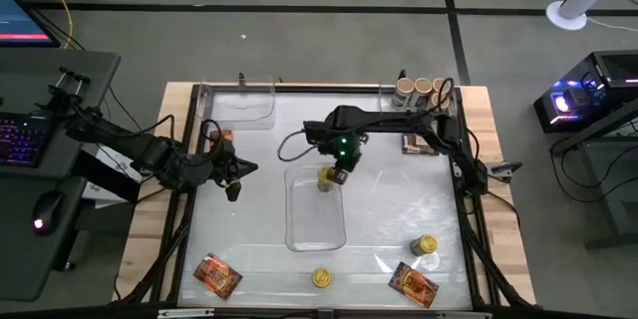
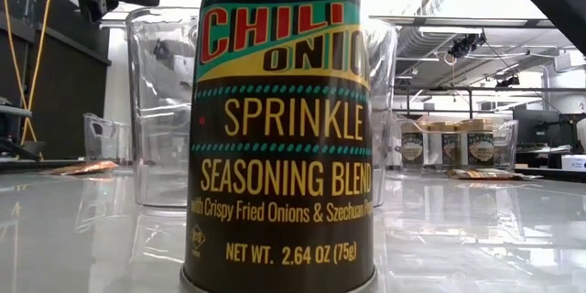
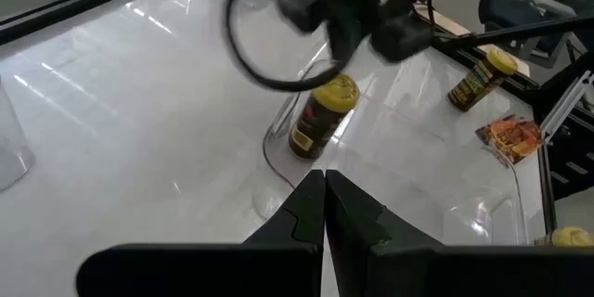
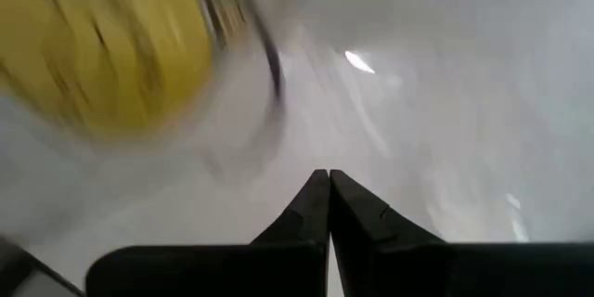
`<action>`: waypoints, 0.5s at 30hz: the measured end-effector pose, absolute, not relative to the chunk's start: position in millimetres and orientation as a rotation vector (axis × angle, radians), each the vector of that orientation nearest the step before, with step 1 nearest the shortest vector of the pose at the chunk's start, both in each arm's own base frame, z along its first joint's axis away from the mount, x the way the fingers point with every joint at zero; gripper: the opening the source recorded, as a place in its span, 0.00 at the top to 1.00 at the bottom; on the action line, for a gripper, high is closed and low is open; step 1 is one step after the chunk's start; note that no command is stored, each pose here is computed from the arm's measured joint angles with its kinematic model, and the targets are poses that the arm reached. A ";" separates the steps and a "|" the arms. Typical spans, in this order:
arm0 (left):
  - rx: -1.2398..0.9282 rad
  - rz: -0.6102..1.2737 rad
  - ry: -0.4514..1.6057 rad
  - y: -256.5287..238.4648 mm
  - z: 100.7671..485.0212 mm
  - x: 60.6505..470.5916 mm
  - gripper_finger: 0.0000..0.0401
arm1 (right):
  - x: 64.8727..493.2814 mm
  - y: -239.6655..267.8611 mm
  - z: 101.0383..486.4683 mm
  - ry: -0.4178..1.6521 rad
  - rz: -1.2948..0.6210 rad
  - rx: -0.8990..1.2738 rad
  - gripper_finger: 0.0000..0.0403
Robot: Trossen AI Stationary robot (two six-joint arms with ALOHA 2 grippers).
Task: Sort spices by type
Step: Put the right yellow seasoning bottle into the transparent bin aligned with the other yellow seasoning bottle
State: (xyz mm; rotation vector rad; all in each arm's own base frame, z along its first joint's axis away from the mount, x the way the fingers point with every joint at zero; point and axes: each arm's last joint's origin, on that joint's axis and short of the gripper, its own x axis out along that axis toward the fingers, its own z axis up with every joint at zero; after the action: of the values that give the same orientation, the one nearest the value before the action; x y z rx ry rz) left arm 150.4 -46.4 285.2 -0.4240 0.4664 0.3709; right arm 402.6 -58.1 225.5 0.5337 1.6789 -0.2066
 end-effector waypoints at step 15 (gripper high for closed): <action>-0.411 0.368 0.510 -48.0 281.5 147.0 1.00 | 246.8 46.2 278.8 1.350 -0.378 0.756 1.00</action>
State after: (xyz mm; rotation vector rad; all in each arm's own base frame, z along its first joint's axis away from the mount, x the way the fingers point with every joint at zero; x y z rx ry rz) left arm 147.0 -48.0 281.5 -0.4106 0.5100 0.3681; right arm 246.8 46.2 278.8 0.7563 1.3504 -0.3780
